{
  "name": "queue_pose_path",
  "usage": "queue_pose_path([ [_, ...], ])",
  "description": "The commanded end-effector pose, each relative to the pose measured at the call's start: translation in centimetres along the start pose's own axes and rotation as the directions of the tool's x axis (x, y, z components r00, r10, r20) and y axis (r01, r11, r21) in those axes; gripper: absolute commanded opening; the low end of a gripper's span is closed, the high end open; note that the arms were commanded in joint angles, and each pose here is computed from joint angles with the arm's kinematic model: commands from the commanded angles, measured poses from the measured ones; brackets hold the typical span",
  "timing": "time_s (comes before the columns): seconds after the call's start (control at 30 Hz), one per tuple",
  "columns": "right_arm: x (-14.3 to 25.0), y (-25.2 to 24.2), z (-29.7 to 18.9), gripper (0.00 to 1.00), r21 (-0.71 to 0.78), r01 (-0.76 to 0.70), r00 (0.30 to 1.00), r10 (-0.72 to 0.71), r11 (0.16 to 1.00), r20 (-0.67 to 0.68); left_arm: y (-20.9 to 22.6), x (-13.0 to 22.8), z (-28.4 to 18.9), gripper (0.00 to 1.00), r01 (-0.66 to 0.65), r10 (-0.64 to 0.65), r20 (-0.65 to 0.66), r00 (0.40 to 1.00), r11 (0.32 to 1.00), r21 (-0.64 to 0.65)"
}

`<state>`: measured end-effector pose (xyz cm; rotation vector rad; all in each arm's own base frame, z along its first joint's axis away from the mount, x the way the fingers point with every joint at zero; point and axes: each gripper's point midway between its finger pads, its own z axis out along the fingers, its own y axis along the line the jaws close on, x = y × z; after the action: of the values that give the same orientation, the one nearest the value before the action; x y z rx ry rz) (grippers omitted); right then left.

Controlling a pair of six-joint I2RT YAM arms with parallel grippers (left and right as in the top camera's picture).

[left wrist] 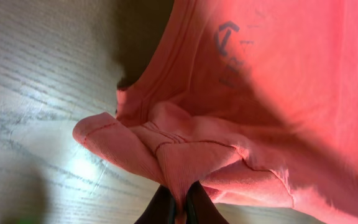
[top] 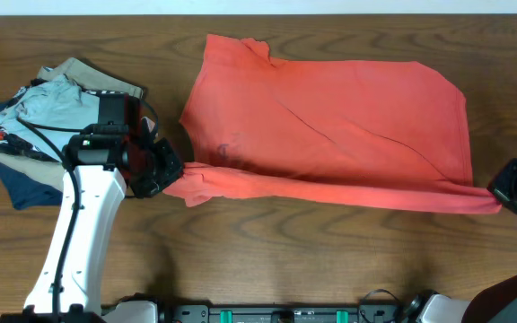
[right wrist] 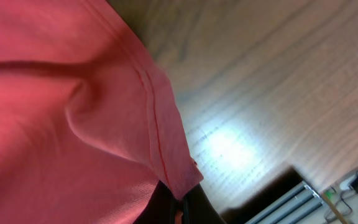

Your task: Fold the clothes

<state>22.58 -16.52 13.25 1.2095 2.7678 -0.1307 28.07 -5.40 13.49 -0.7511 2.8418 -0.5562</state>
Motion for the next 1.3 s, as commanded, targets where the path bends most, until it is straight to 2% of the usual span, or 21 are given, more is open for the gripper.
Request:
queue_pose_path([
  [0.0, -0.3, 0.1, 0.4, 0.01, -0.018, -0.022, 1.000, 0.022, 1.000, 0.002, 0.2, -0.7, 0.5, 0.06, 0.010, -0.010, 0.003, 1.000, 1.000, -0.018],
  [0.2, -0.1, 0.4, 1.2, 0.01, -0.025, -0.020, 0.999, 0.020, 0.999, -0.036, -0.5, -0.3, 1.2, 0.06, 0.000, 0.002, -0.045, 0.999, 1.000, 0.026],
  [0.4, -0.8, 2.0, 1.1, 0.01, -0.118, -0.022, 1.000, 0.020, 0.993, -0.013, -1.6, -1.5, 1.0, 0.06, -0.039, 0.038, 0.009, 0.999, 0.997, 0.073],
  [0.83, -3.0, 3.0, 1.2, 0.01, -0.159, -0.014, 0.998, 0.024, 0.987, 0.064, -3.1, -3.7, 0.8, 0.06, -0.083, 0.070, 0.103, 0.992, 0.989, 0.123],
  [1.0, -4.9, 5.4, 1.4, 0.01, -0.268, 0.012, 0.993, 0.020, 0.963, 0.116, -3.6, -4.8, 1.2, 0.06, -0.093, 0.075, 0.133, 0.988, 0.986, 0.138],
  [1.07, -6.5, 7.3, 1.3, 0.15, -0.342, 0.042, 0.986, 0.017, 0.939, 0.168, -4.0, -5.8, 1.7, 0.07, -0.104, 0.081, 0.155, 0.985, 0.983, 0.149],
  [1.1, -7.4, 8.4, 1.2, 0.26, -0.380, 0.060, 0.980, 0.017, 0.923, 0.196, -4.2, -6.4, 2.0, 0.15, -0.112, 0.085, 0.169, 0.982, 0.981, 0.156],
  [1.17, -8.5, 10.1, 1.3, 0.48, -0.425, 0.099, 0.973, 0.003, 0.900, 0.232, -4.4, -7.3, 2.9, 0.45, -0.119, 0.089, 0.183, 0.979, 0.980, 0.160],
  [1.2, -8.5, 10.6, 1.6, 0.55, -0.431, 0.109, 0.973, -0.006, 0.896, 0.233, -4.3, -7.5, 3.4, 0.54, -0.115, 0.087, 0.176, 0.981, 0.981, 0.156],
  [1.27, -7.9, 10.7, 2.8, 0.59, -0.407, 0.101, 0.980, -0.022, 0.908, 0.196, -3.6, -7.1, 4.6, 0.61, -0.093, 0.075, 0.133, 0.988, 0.986, 0.135],
])
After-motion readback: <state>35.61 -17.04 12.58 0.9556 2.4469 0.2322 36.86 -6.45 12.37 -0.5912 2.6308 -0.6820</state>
